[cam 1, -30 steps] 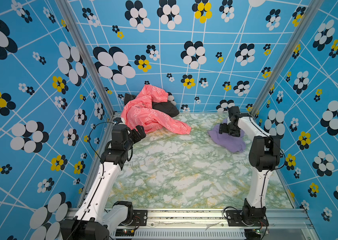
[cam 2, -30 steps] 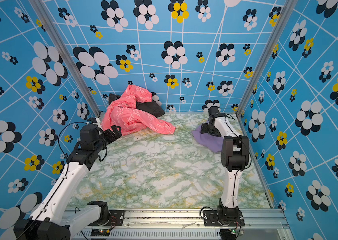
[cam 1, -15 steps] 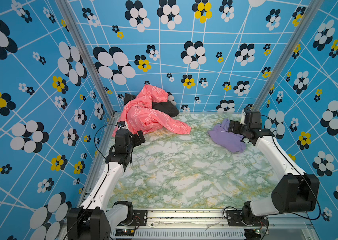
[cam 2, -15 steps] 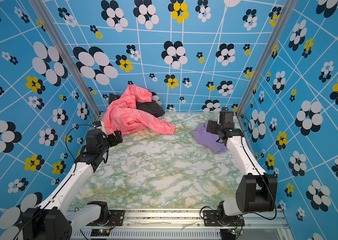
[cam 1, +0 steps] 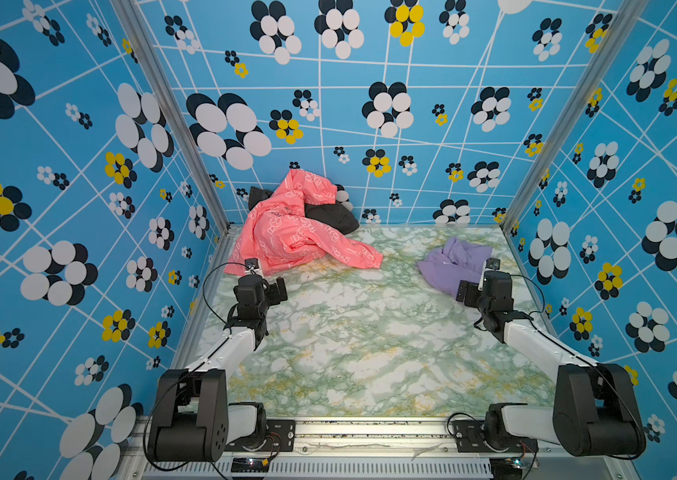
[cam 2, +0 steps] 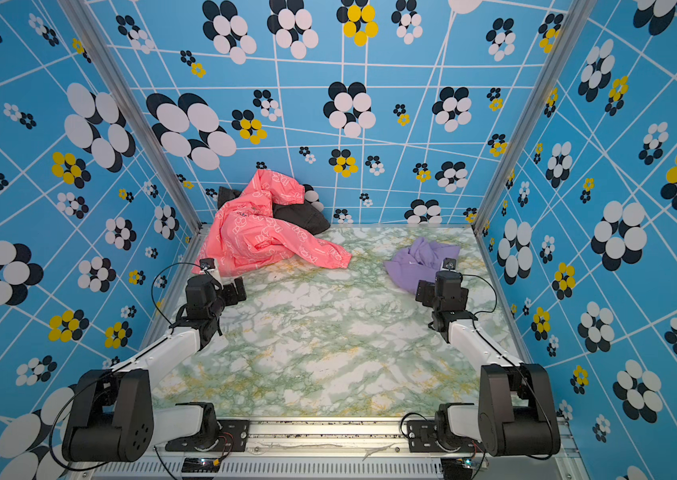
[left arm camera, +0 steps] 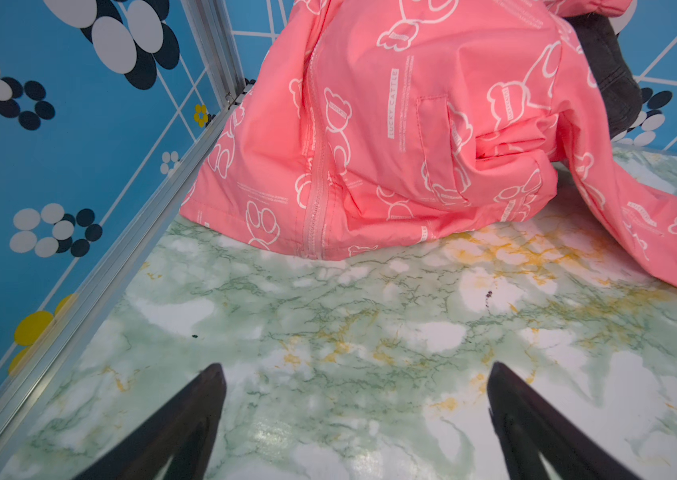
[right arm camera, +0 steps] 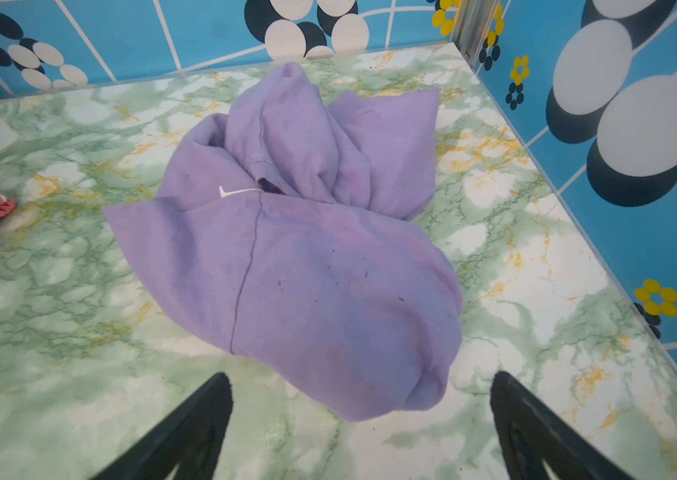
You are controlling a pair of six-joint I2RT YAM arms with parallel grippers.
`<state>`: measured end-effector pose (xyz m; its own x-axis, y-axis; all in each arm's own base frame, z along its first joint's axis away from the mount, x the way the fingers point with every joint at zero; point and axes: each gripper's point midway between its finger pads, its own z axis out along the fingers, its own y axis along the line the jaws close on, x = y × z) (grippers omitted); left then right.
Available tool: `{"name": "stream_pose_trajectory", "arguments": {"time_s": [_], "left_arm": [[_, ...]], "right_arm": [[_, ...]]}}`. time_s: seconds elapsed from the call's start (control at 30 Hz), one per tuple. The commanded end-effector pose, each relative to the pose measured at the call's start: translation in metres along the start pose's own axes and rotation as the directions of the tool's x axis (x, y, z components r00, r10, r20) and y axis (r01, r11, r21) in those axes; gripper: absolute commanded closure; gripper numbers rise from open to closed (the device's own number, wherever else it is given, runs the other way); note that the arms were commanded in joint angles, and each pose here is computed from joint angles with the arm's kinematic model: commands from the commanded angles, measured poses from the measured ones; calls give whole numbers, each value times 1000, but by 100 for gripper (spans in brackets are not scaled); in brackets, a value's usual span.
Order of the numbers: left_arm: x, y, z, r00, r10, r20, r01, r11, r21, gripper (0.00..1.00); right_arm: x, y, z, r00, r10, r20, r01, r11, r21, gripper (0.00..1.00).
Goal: Pick out a specific cloth from the pile
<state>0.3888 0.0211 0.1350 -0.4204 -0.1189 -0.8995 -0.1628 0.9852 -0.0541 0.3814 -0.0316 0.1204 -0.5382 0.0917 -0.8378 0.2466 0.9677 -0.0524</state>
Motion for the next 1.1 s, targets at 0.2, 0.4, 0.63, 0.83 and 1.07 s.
{"name": "stream_pose_trajectory", "arguments": {"time_s": [0.2,0.4,0.63,0.83,1.07], "left_arm": [[1,-3,7,996,20,91,-25,998,57,1],[16,-2,9,994,3,108,-12,997,79,1],[21,-11,17,996,20,89,-32,991,133,1],[34,-30,21,990,84,113,-106,973,206,1],[35,-29,22,990,83,114,-104,975,196,1]], "right_arm": [[-9,-2,16,988,7,154,-8,1000,11,1],[5,0,20,981,14,195,-12,1000,-13,1],[14,13,24,978,-11,210,30,996,-88,1],[16,16,24,974,-14,225,38,994,-102,1],[16,16,24,974,-15,226,39,994,-100,1]]}}
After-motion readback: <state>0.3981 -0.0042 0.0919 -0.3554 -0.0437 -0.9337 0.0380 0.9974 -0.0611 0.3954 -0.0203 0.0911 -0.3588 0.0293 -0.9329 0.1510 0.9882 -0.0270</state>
